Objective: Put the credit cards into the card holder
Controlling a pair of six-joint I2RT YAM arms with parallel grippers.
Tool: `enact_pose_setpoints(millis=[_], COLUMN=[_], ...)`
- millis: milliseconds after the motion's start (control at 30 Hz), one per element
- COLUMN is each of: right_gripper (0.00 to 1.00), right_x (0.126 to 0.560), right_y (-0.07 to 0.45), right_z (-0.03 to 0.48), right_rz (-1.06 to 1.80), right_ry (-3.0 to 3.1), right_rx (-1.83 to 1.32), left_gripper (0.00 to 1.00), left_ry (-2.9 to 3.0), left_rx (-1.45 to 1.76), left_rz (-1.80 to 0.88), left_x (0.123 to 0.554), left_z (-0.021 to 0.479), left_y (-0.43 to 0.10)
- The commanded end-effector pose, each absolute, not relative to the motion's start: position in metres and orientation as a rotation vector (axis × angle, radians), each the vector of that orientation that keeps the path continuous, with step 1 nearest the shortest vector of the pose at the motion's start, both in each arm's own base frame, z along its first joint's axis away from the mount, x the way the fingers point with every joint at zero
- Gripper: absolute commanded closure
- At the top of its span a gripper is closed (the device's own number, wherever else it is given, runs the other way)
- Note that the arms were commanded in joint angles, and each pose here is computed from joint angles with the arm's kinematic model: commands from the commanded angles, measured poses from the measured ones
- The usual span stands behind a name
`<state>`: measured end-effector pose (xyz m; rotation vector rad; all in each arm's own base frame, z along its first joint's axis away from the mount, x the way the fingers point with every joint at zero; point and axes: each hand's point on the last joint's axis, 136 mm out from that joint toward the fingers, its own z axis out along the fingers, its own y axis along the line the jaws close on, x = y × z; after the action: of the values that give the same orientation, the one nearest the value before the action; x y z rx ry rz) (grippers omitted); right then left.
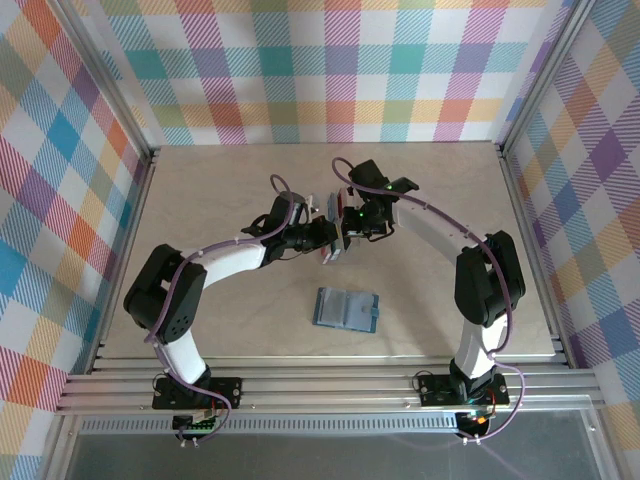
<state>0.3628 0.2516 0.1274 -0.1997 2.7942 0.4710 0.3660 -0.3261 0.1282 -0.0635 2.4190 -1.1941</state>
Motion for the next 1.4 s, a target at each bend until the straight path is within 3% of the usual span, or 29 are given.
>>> enact_pose_setpoints(millis=[0,700,1133,1367], right_gripper=[1.00,1.00,0.87,0.92], right_x=[0.357,0.359,0.355,0.353], right_y=[0.245,0.244,0.255,0.258], right_z=[0.141,0.143,0.151,0.157], right_rz=[0.507,0.541,0.672,0.720], right_ry=[2.783,2.782,2.767,2.747], right_rx=[-0.180,-0.170,-0.187,-0.191], left_gripper=[0.91,0.91,0.91,0.91], left_ry=[2.405,2.425,2.480,2.497], left_rx=[-0.045,-0.029,-0.042,-0.044], left_rz=[-1.273,-1.352,-1.296,-1.270], left_x=[0.369,0.374,0.369,0.370], left_z=[0.131,0.110,0.083,0.077], left_y=[-0.341,-0.363,-0.360,-0.359])
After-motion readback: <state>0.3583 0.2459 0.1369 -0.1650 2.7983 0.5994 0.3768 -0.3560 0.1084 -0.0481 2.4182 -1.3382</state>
